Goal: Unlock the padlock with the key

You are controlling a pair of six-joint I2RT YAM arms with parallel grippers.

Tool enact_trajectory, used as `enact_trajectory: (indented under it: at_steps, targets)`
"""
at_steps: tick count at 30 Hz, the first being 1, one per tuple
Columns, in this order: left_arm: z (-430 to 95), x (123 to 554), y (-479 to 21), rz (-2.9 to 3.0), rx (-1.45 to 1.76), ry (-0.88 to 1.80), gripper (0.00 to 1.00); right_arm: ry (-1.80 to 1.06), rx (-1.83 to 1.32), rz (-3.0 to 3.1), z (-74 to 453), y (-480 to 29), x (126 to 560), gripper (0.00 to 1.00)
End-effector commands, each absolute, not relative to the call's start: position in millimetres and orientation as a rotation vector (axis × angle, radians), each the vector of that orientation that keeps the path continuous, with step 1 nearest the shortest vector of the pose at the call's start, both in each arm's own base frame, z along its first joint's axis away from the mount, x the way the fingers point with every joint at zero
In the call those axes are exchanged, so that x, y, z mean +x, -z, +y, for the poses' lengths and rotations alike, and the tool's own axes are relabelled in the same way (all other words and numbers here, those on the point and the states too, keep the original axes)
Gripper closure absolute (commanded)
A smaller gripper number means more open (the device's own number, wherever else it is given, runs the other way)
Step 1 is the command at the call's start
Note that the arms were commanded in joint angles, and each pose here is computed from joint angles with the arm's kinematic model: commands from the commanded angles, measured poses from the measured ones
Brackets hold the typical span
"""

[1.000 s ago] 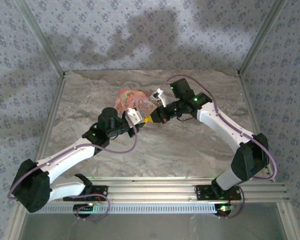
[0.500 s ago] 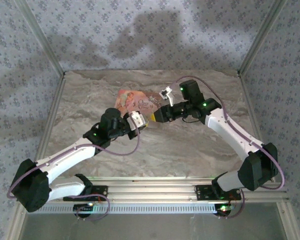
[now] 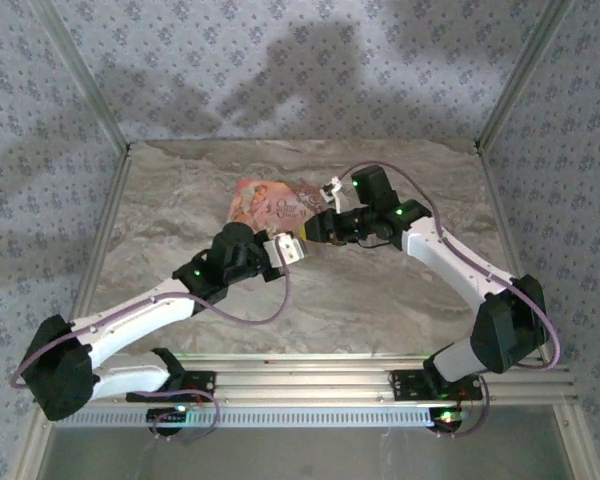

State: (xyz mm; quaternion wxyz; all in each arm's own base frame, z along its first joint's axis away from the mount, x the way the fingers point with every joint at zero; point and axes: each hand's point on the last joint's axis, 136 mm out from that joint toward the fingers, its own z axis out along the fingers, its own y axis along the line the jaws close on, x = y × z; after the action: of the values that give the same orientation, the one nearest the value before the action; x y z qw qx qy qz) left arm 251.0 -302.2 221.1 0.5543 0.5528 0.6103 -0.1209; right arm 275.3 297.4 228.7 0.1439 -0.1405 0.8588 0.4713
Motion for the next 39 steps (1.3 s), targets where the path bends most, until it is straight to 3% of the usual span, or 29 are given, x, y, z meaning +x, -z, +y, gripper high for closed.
enact_trajectory:
  at_steps: [1,6,13,22,39]
  targets:
    - [-302,264,-236,1.399,1.287,0.15,1.0,-1.354,-0.154,2.594,297,-213,274,0.73]
    - [-307,268,-234,1.388,1.293,0.116,1.0,-1.353,-0.016,2.642,302,-209,270,0.81]
    - [-306,272,-226,1.398,1.3,0.067,1.0,-1.277,0.106,2.668,295,-209,270,0.68]
    - [-305,276,-217,1.41,1.304,0.038,1.0,-1.314,0.19,2.652,297,-216,269,0.79]
    - [-310,272,-214,1.396,1.324,0.025,1.0,-1.316,0.265,2.651,293,-210,275,0.8]
